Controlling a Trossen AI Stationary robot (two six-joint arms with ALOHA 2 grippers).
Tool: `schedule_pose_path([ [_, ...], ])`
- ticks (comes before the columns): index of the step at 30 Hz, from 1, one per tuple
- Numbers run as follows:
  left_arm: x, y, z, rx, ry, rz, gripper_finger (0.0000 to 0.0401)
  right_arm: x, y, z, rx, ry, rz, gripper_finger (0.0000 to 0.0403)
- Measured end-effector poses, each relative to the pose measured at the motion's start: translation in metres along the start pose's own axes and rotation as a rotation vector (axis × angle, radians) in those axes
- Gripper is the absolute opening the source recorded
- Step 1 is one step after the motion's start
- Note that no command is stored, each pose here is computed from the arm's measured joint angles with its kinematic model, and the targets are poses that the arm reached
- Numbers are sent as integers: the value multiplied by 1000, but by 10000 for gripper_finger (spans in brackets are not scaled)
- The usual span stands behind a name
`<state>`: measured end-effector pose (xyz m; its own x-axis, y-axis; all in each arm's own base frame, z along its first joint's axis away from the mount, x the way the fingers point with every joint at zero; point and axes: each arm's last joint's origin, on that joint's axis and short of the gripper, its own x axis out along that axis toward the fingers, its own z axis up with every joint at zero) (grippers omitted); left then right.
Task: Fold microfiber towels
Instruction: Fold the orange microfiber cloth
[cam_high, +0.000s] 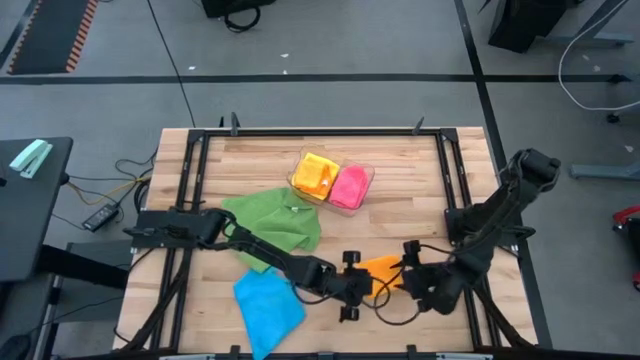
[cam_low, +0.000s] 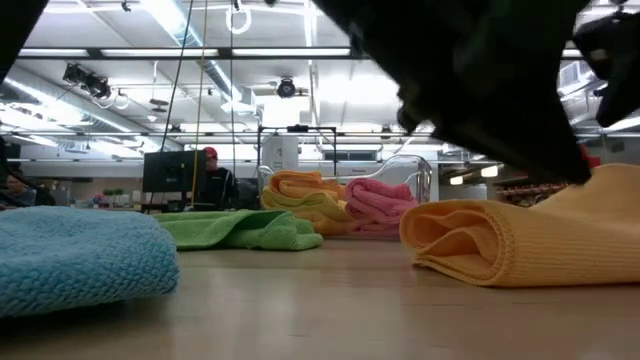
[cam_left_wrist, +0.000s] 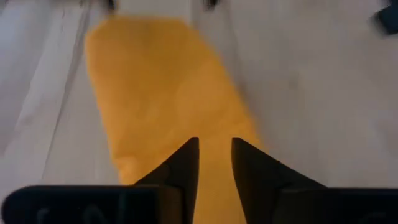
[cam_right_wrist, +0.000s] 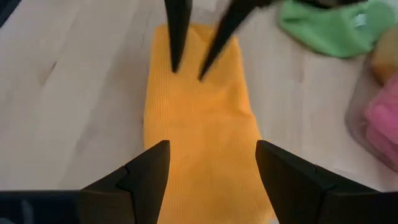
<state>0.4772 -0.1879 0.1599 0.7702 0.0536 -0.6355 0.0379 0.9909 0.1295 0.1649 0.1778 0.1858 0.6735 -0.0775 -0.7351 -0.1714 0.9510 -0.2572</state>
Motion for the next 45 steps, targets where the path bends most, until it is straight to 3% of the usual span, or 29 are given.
schedule_pose_path([
  [6,21,11,-15,-51,55,30,126,6,5,-32,84,-121,46,248],
  [10,28,15,-20,-85,64,39,130,21,0,-46,148,-173,14,248],
  [15,29,18,-22,-113,92,37,125,34,-8,-71,241,-128,-6,248],
  [20,29,17,-22,-112,87,34,123,39,-12,-96,358,-64,54,248],
  [23,29,17,-22,-112,87,34,127,38,-11,-97,360,-63,60,248],
  [28,29,16,-22,-110,89,32,128,29,-6,-76,292,-78,100,248],
  [34,29,16,-22,-109,89,32,122,19,-5,-54,201,-189,41,248],
  [40,29,16,-22,-108,89,32,131,31,-8,-50,196,-201,-13,248],
  [45,29,16,-22,-108,89,32,130,47,-1,-59,179,-124,-4,248],
])
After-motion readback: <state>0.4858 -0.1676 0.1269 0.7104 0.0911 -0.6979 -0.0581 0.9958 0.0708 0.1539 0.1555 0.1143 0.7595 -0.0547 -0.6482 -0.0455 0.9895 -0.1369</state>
